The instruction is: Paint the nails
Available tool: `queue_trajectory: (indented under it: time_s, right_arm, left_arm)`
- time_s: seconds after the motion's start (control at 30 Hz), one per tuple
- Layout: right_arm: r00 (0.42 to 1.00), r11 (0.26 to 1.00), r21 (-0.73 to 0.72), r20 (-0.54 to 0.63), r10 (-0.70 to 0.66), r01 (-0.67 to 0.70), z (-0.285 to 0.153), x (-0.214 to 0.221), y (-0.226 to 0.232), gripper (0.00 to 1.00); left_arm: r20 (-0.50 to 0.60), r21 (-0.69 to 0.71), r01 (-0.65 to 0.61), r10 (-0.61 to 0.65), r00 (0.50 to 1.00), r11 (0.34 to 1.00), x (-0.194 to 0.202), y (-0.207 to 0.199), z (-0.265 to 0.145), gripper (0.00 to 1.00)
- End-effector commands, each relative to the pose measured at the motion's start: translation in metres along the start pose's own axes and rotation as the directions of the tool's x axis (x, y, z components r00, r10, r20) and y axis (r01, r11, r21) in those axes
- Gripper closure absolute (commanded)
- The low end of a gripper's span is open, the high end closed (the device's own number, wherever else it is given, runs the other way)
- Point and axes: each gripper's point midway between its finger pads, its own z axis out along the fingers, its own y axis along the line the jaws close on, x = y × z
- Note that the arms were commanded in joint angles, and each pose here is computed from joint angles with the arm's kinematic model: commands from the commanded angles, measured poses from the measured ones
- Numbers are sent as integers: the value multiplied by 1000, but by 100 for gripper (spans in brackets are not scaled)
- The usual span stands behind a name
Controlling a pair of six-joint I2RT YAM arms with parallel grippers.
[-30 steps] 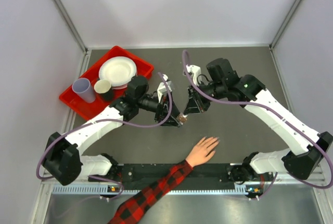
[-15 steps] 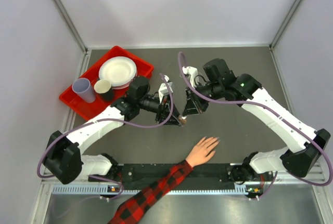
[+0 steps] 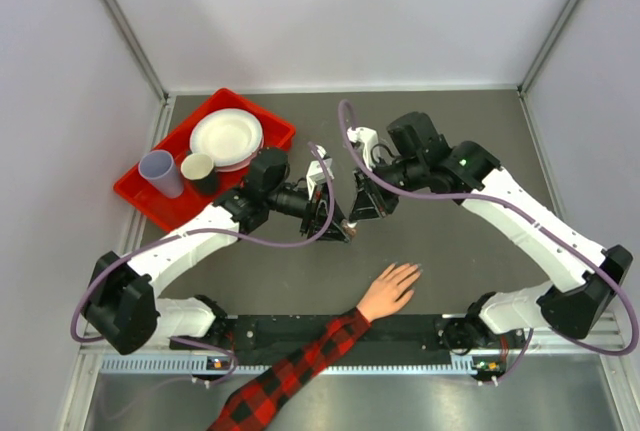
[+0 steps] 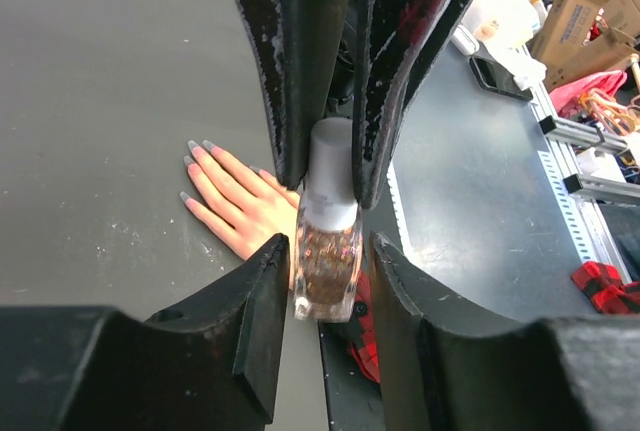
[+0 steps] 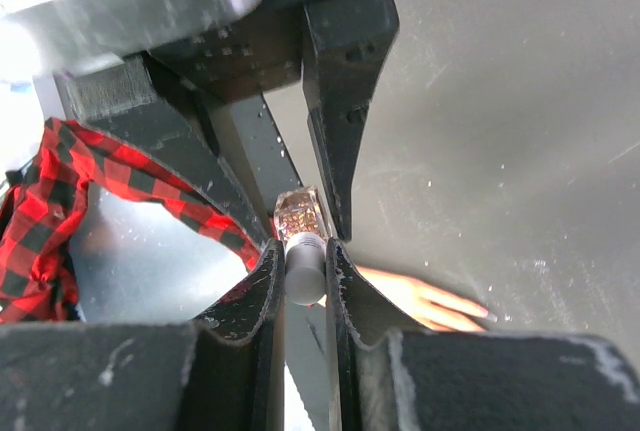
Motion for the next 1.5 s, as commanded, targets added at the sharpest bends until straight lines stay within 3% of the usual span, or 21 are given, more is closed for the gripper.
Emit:
queue_trajectory:
  time_s: [0.0,0.17,0.27,0.37,0.4,0.43,0.47,0.57,0.67,0.8,0.87,1.03,1.47]
  right_arm:
    - [995,997,-23,72,-68,70,-4,-26,14,100]
    - [995,997,-24,67,-70,72,-3,-27,15,100]
    - [996,997,-22,64,-67,69,-1,-27,15,100]
    - [997,999,5,68,-45,45,-3,-28,13,100]
    - [996,998,56,80,-30,25,-4,-30,5,93]
    - [996,996,92,92,-12,3,-6,-31,1,67]
    - [993,989,133,107,54,-68,-8,-31,-4,58]
    - [952,922,278,225,209,-268,-23,-38,-24,42]
    - [864,859,249,368,344,-448,-29,-50,-25,41]
    - [807,790,331,499,317,-515,-42,-71,-30,40]
    - [790,775,342,530,308,-531,-47,-81,-26,45]
    - [814,787,353,496,301,-506,-21,-92,-19,51]
    - [874,795,455,452,180,-400,15,-107,-15,61]
  left_arm:
    - [13,28,-55,54,998,998,-11,-9,0,58]
    - [16,28,-62,61,998,998,-13,-10,-1,60]
    - [12,20,-61,61,998,998,-12,-8,-1,67]
    - [23,-59,-101,103,994,993,-20,2,-3,91]
    - [21,-128,-90,94,995,988,-20,10,-6,99]
    - [28,-175,-98,104,994,980,-24,15,-8,100]
    - [35,-220,-100,110,993,970,-25,21,-10,100]
    - [86,-444,-145,204,975,884,-46,40,-24,100]
    - [171,-626,-132,300,939,769,-63,54,-44,100]
    - [238,-711,-88,356,904,698,-66,57,-59,100]
    - [256,-740,-74,382,888,668,-72,57,-64,100]
    - [285,-761,-49,403,870,646,-76,56,-68,100]
    - [313,-741,-38,395,864,671,-75,46,-60,100]
